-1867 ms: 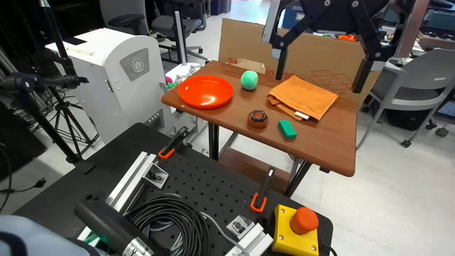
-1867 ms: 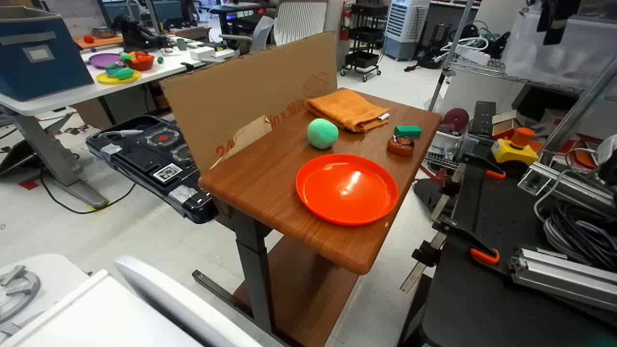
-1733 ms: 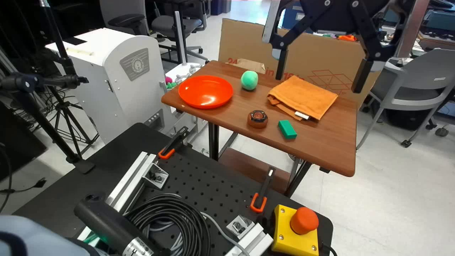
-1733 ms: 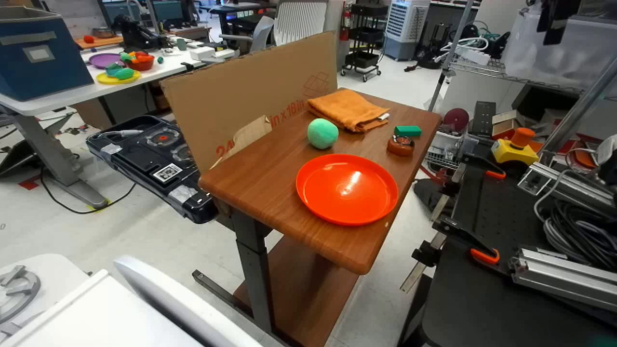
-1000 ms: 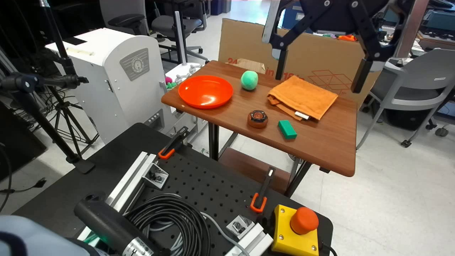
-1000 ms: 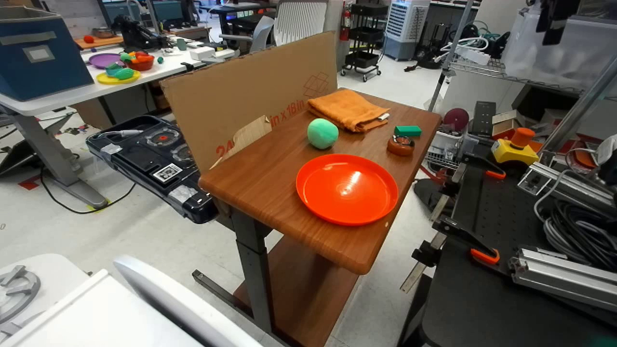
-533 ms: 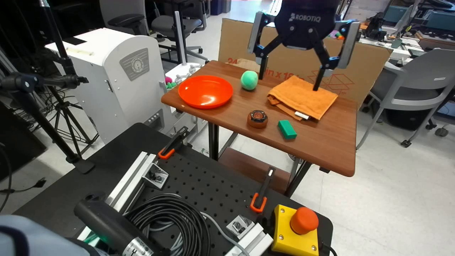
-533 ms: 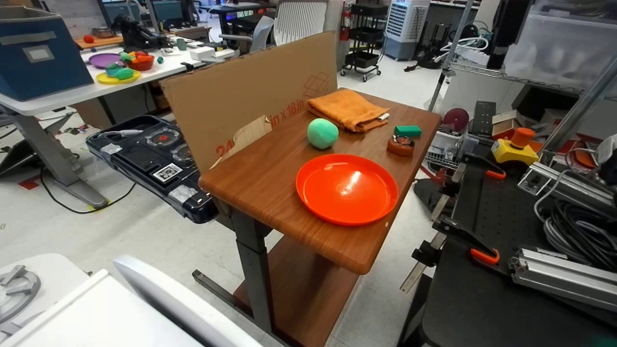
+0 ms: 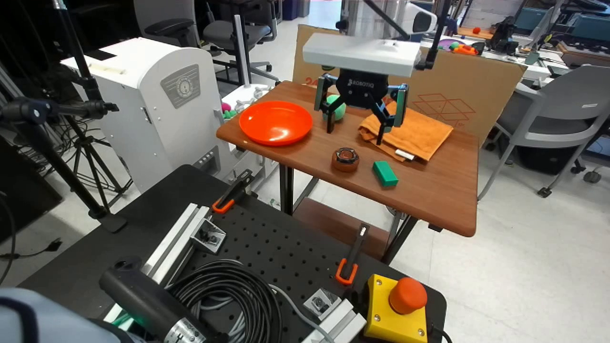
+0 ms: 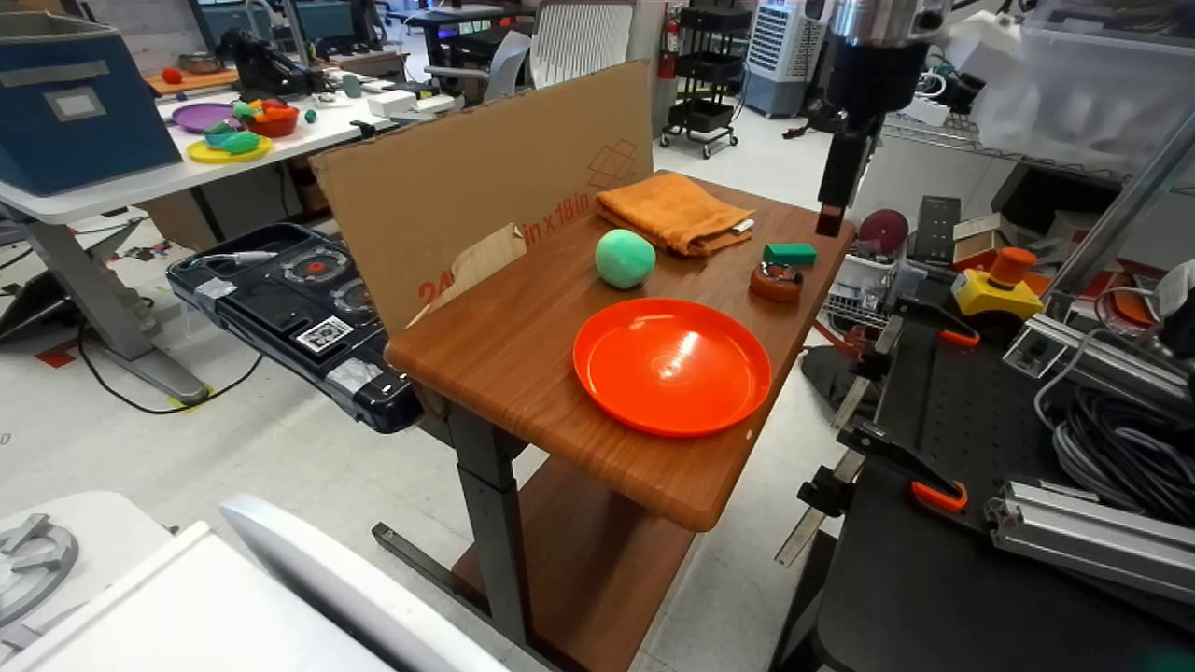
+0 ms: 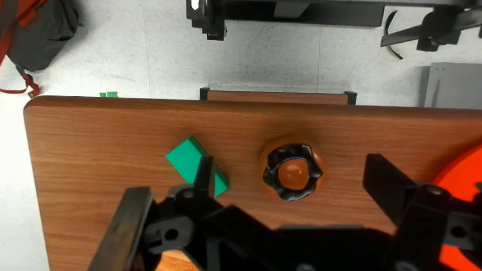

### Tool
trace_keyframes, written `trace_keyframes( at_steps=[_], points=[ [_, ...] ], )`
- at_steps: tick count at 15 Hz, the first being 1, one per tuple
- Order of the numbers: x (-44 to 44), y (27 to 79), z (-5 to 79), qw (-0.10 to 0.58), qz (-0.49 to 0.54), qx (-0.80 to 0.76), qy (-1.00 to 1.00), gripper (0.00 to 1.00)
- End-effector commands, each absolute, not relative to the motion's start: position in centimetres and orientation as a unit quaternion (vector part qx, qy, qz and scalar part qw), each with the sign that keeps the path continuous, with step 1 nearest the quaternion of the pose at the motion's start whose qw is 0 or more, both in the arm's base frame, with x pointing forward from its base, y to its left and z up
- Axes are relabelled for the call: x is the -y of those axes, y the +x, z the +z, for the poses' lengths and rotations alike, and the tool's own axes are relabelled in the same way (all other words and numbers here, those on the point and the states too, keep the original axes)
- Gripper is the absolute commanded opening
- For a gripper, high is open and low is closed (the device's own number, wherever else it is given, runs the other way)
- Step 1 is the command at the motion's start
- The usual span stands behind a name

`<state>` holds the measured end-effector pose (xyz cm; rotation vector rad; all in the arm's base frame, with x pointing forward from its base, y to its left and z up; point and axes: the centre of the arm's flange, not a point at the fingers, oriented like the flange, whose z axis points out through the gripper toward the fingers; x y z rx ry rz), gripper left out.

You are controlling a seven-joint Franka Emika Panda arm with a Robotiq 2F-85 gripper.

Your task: Put the donut on the orange plate.

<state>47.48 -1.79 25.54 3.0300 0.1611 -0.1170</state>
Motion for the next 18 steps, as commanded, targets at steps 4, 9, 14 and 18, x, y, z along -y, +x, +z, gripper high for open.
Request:
trace_keyframes(
  at_steps=[4, 9, 14, 18],
  points=[
    [1.3, 52.4, 19.9, 0.066, -0.060, -0.028, 0.996, 1.00],
    [0.4, 53.6, 16.9, 0.066, -0.085, -0.030, 0.994, 1.00],
    [-0.4, 53.9, 15.0, 0.066, -0.110, -0.033, 0.991, 0.74],
    [-0.8, 53.6, 16.4, 0.060, -0.119, -0.033, 0.991, 0.44]
  ],
)
